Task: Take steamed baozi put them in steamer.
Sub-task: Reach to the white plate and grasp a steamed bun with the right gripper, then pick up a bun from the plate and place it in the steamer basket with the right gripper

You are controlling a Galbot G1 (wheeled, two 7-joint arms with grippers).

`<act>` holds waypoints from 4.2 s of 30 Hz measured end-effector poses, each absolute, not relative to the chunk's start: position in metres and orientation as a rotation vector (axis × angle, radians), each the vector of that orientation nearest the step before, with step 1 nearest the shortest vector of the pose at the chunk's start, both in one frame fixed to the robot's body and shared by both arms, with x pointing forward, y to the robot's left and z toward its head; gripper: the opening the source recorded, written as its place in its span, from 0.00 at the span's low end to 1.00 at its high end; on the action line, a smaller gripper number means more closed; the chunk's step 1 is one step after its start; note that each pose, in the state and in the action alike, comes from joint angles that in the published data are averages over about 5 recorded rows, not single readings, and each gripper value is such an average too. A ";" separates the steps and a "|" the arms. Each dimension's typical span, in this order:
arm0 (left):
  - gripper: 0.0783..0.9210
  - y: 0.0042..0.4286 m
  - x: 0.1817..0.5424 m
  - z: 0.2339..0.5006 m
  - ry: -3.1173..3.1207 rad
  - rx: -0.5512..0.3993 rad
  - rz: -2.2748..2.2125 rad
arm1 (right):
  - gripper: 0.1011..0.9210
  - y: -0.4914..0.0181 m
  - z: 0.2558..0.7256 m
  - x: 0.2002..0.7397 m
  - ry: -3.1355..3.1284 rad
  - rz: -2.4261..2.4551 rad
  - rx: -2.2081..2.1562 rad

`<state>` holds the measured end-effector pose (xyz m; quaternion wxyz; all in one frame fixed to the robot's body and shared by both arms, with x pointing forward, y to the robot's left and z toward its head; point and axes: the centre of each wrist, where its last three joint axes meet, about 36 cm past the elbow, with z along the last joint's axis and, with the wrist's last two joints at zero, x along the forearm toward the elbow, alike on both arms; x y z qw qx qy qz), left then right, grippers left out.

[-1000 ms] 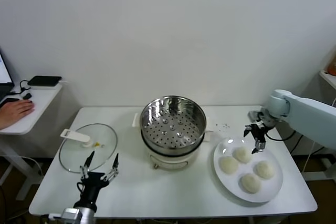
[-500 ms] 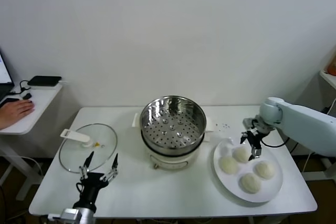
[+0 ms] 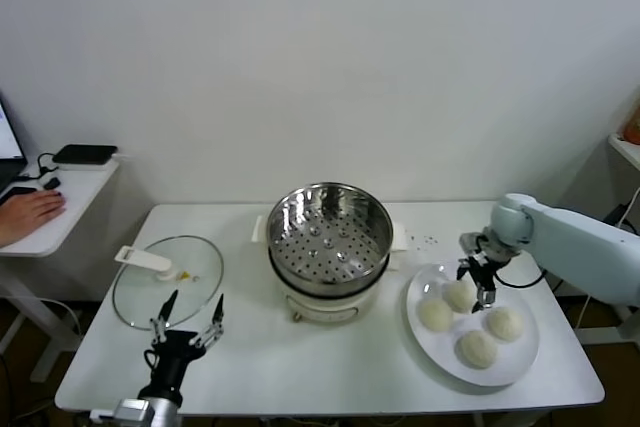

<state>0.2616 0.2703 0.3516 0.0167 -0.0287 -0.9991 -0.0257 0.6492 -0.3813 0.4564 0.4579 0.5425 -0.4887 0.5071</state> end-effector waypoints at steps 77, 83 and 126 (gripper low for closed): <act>0.88 0.271 0.257 0.356 -3.099 -0.117 -0.122 | 0.76 -0.105 0.695 0.708 -0.684 2.340 1.728; 0.88 0.273 0.256 0.355 -3.094 -0.111 -0.126 | 0.76 -0.076 0.669 0.714 -0.625 2.350 1.766; 0.88 0.278 0.249 0.350 -3.075 -0.102 -0.129 | 0.88 -0.051 0.603 0.721 -0.488 2.346 1.837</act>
